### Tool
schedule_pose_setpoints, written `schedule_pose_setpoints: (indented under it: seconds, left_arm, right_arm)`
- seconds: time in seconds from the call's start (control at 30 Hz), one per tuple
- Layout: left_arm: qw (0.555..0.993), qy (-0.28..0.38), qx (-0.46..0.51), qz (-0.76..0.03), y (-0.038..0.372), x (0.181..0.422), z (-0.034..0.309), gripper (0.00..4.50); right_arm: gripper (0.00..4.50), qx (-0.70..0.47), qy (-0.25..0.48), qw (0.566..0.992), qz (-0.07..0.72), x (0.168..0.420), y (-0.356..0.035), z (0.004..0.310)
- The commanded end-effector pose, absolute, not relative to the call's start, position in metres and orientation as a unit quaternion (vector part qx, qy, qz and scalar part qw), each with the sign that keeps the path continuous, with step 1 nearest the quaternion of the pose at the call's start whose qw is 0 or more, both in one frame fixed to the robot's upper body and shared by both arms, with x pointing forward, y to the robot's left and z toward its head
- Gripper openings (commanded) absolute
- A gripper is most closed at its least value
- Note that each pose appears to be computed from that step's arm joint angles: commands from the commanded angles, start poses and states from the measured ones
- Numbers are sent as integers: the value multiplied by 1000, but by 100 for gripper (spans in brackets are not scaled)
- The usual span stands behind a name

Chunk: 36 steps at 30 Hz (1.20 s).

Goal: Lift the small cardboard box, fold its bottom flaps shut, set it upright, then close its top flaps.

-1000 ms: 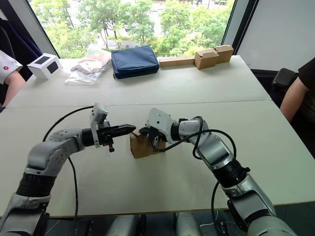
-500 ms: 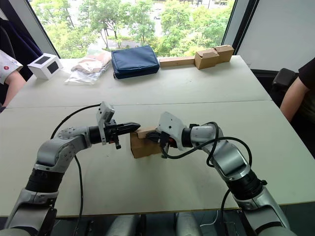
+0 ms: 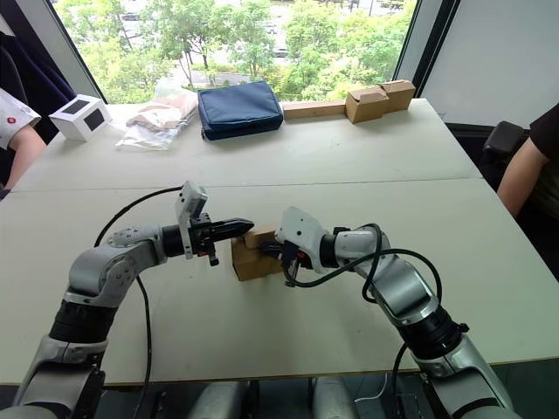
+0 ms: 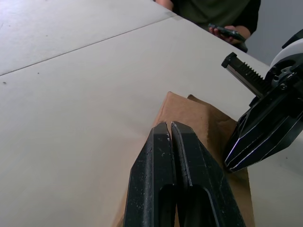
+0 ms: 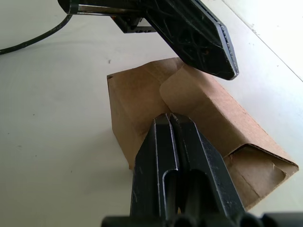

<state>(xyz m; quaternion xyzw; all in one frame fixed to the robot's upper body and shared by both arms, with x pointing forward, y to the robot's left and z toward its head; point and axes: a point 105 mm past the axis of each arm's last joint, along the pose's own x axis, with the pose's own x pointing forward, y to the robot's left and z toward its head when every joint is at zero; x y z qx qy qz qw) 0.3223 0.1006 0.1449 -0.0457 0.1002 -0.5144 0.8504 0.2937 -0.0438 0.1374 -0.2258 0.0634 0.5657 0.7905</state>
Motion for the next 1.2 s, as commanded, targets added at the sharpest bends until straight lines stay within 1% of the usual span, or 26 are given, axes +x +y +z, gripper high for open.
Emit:
schedule_pose_setpoints:
  seconds: [0.03, 0.23, 0.4, 0.57, 0.73, 0.87, 0.97, 1.1, 1.2]
  left_arm:
    - [848, 83, -38, -522, 101, 318, 151, 8]
    - [852, 92, -26, -514, 107, 320, 141, 8]
    - [853, 85, -35, -514, 108, 322, 142, 8]
    - [846, 87, -10, -526, 104, 318, 138, 8]
    - [837, 103, 56, -534, 103, 315, 123, 8]
    - [836, 99, 89, -532, 105, 315, 118, 8]
    - [839, 81, 72, -533, 103, 314, 129, 8]
    - [846, 40, 15, -532, 105, 313, 162, 8]
    - [845, 26, 10, -533, 105, 309, 177, 8]
  right_arm:
    - [0, -237, 49, 790, 563, 297, -41, 143]
    - [0, -234, 64, 803, 545, 305, -42, 140]
    - [0, -229, 62, 812, 533, 310, -40, 143]
    - [0, -222, 61, 804, 548, 303, -36, 145]
    - [0, -201, 64, 786, 580, 289, -37, 151]
    - [0, -187, 65, 785, 587, 285, -42, 157]
    - [0, -159, 56, 800, 576, 290, -48, 167]
    - [0, -132, 41, 826, 547, 302, -58, 177]
    - [0, -131, 33, 840, 525, 312, -64, 180]
